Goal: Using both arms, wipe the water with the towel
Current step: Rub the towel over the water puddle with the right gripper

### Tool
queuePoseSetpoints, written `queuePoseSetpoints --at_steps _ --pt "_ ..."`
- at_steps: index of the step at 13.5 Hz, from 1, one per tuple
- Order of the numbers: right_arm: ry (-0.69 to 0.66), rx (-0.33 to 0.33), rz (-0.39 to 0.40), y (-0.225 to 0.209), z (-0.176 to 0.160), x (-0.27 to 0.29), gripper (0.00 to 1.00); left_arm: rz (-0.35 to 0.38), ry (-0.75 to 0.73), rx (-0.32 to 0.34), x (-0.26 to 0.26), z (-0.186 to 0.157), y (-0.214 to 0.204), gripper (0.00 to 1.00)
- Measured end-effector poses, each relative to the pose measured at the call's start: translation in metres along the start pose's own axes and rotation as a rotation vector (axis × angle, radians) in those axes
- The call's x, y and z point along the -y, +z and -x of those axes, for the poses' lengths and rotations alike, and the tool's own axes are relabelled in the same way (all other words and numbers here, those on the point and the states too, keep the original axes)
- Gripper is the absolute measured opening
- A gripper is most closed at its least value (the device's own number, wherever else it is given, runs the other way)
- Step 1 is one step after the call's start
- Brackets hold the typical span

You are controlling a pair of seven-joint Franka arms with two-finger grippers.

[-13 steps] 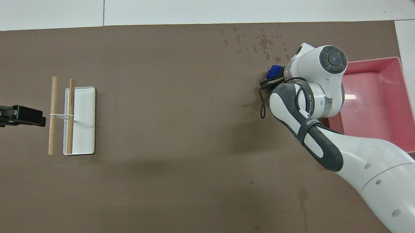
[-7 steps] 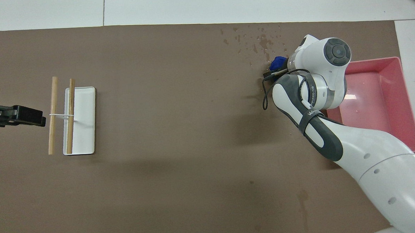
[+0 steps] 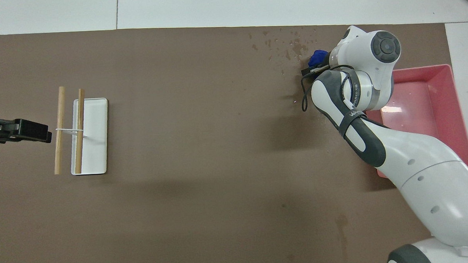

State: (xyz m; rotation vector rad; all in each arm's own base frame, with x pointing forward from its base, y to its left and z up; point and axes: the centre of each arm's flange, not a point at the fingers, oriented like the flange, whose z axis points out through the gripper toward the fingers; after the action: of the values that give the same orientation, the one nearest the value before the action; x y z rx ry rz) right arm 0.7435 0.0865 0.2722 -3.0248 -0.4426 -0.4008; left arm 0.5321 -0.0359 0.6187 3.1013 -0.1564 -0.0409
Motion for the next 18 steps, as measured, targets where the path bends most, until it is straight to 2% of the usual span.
queuePoseSetpoints --at_steps 5,10,14,16,18 --pt "0.02 -0.043 -0.032 0.006 -0.009 0.026 0.17 0.0 0.0 0.0 0.0 0.0 0.0 1.0" --pt "0.243 -0.044 -0.146 0.012 -0.018 0.091 0.17 0.0 0.0 0.0 0.0 0.0 0.0 1.0" --pt "0.388 -0.02 -0.178 0.014 -0.019 0.143 0.17 0.0 0.0 0.0 0.0 0.0 0.0 1.0" --pt "0.39 -0.019 -0.18 0.014 -0.019 0.143 0.17 0.0 0.0 0.0 0.0 0.0 0.0 1.0" --pt "0.326 -0.024 -0.185 0.014 -0.019 0.137 0.17 0.0 0.0 0.0 0.0 0.0 0.0 1.0"
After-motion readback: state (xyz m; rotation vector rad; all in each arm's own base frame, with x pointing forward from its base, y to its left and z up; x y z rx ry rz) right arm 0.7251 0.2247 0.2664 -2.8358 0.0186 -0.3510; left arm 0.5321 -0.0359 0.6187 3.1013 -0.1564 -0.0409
